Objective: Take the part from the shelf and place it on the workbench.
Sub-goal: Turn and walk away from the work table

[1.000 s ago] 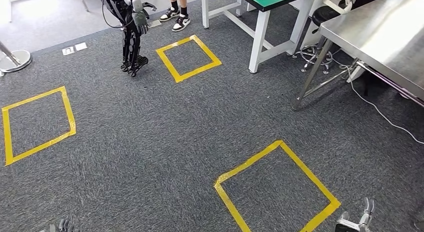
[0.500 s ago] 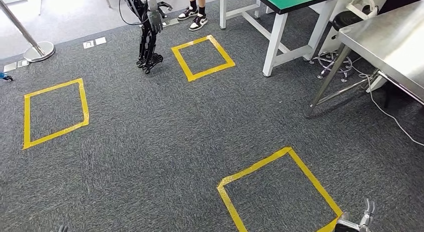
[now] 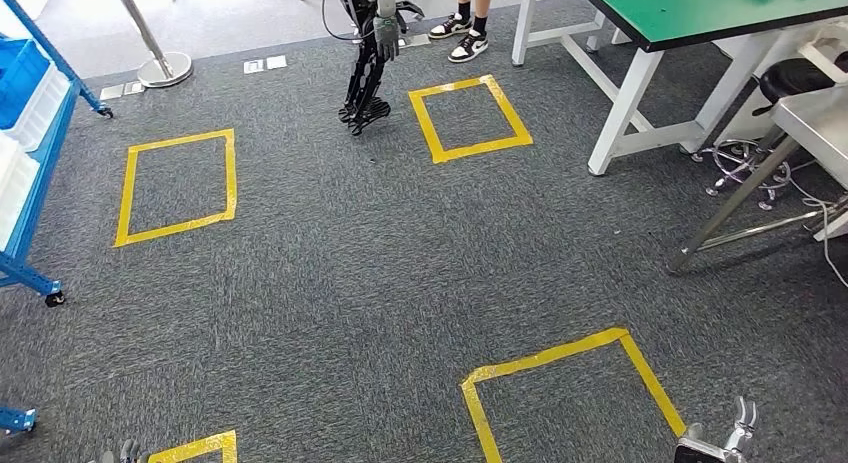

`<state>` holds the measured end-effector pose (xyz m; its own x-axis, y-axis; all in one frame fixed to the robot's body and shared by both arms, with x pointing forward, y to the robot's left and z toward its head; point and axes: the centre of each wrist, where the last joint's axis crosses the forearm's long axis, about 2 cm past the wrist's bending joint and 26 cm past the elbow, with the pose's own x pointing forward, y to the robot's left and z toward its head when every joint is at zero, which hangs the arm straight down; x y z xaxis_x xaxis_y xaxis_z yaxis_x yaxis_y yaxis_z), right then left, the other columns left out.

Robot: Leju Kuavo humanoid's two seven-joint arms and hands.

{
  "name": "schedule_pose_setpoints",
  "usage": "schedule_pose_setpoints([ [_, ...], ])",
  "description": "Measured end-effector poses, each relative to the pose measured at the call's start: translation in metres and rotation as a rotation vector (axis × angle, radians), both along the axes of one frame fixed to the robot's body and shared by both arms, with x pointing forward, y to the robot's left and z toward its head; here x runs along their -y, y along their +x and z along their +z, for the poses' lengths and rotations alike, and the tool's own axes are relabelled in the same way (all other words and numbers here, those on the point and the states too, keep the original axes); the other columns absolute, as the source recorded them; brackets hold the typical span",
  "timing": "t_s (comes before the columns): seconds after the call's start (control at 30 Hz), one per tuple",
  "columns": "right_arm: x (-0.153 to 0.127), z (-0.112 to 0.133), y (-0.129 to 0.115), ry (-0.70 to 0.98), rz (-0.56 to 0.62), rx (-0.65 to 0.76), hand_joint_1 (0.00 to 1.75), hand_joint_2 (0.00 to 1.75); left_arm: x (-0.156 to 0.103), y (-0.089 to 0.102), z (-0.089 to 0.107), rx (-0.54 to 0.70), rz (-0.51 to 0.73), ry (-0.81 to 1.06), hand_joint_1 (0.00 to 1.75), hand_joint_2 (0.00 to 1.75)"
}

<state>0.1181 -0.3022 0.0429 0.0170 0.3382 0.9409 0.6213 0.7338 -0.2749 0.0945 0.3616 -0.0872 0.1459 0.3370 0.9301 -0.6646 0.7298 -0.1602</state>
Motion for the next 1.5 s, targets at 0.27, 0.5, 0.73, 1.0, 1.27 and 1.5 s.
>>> schedule_pose_setpoints([
  [0.27,0.001,0.002,0.000,-0.007,-0.002,0.007,0.00,0.00,-0.001,-0.002,0.000,-0.003,0.010,0.005,0.00,0.00],
  [0.5,0.001,0.001,-0.002,-0.027,0.009,-0.032,0.00,0.00,-0.001,-0.008,-0.001,-0.043,0.013,0.009,0.00,0.00],
  [0.73,0.000,0.000,-0.001,-0.039,0.009,-0.035,0.00,0.00,-0.006,-0.008,-0.001,-0.043,0.021,0.030,0.00,0.00],
  [1.0,0.004,-0.002,-0.001,-0.047,0.007,-0.045,0.00,0.00,-0.001,-0.007,-0.002,-0.045,0.025,0.012,0.00,0.00],
  [1.27,0.004,-0.002,0.000,-0.052,0.002,-0.047,0.00,0.00,-0.001,-0.012,-0.003,-0.052,0.036,0.012,0.00,0.00],
  [1.5,0.004,-0.001,0.001,-0.071,0.009,-0.065,0.00,0.00,0.001,-0.012,-0.003,-0.056,0.041,-0.006,0.00,0.00],
])
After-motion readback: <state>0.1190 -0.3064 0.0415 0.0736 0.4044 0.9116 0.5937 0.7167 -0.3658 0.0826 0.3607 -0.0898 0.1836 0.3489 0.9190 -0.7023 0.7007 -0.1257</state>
